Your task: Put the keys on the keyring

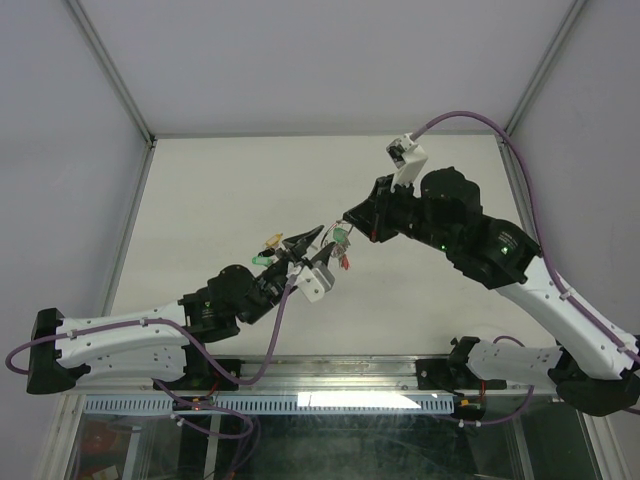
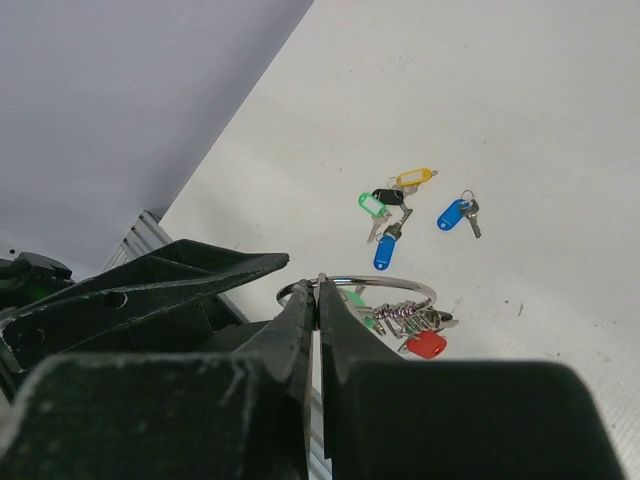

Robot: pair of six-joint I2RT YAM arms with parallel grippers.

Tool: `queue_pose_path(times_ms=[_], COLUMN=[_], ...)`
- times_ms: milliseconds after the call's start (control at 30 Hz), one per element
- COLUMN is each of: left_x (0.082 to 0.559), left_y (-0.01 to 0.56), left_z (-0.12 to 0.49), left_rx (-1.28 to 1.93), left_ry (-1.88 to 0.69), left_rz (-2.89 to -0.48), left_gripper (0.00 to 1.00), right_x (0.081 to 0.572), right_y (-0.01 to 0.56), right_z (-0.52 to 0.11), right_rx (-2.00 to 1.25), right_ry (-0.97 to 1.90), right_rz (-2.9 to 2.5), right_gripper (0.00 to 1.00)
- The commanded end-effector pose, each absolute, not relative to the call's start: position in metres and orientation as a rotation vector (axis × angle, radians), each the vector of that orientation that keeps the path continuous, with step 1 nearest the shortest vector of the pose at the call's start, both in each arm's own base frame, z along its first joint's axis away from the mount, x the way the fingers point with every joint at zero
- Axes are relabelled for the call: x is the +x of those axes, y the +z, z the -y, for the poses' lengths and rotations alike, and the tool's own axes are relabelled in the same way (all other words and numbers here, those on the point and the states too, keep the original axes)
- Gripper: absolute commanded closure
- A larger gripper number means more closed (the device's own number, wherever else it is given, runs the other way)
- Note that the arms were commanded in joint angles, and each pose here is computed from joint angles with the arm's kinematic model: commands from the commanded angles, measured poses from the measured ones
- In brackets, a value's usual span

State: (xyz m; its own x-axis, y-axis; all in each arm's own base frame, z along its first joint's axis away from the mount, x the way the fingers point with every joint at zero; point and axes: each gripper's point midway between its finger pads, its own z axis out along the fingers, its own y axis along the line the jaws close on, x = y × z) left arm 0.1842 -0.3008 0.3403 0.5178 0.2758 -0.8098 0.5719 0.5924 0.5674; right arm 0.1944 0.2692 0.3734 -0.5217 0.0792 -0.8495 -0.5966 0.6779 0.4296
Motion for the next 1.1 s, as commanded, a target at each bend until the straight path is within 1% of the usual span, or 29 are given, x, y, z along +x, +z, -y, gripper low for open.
queue_pose_path(times_ms=[0,200,533,800,967,1067], left_x=[0.189,0.194,0.199,0.200,0.199,0.199], left_y=[0.375,0.374,0.369,0.370,0.373,0.374], left_z=[0.291,0.291,0.297,0.300,0.300,0.301], left_rx=[0.833,0.821,0.834,0.842,0.842,0.846], left_ry=[-0.249,-0.245,-0.271,-0.306,-0.327,-0.337], left_rz=[-1.031,-1.044,-1.064,-1.065,-1.058,-1.055], left_gripper=[0.63,0.65,0.74,0.88,0.99,1.00], right_x=[0.192,0.188,0.180,0.177,0.177,0.177], right_y=[0.419,0.423,0.422,0.418,0.417,0.417], right_z=[-0.262,-0.261,-0.260,-0.260,-0.259,-0.258], right_rx=[-0.366,-0.373,-0.386,-0.390,-0.390,-0.386], right_ry=[0.949,0.974,1.011,1.023,1.021,1.018], right_rz=[-1.806,-1.791,-1.775,-1.787,-1.791,-1.790], right_gripper=[1.00,1.00,1.00,1.00,1.00,1.00])
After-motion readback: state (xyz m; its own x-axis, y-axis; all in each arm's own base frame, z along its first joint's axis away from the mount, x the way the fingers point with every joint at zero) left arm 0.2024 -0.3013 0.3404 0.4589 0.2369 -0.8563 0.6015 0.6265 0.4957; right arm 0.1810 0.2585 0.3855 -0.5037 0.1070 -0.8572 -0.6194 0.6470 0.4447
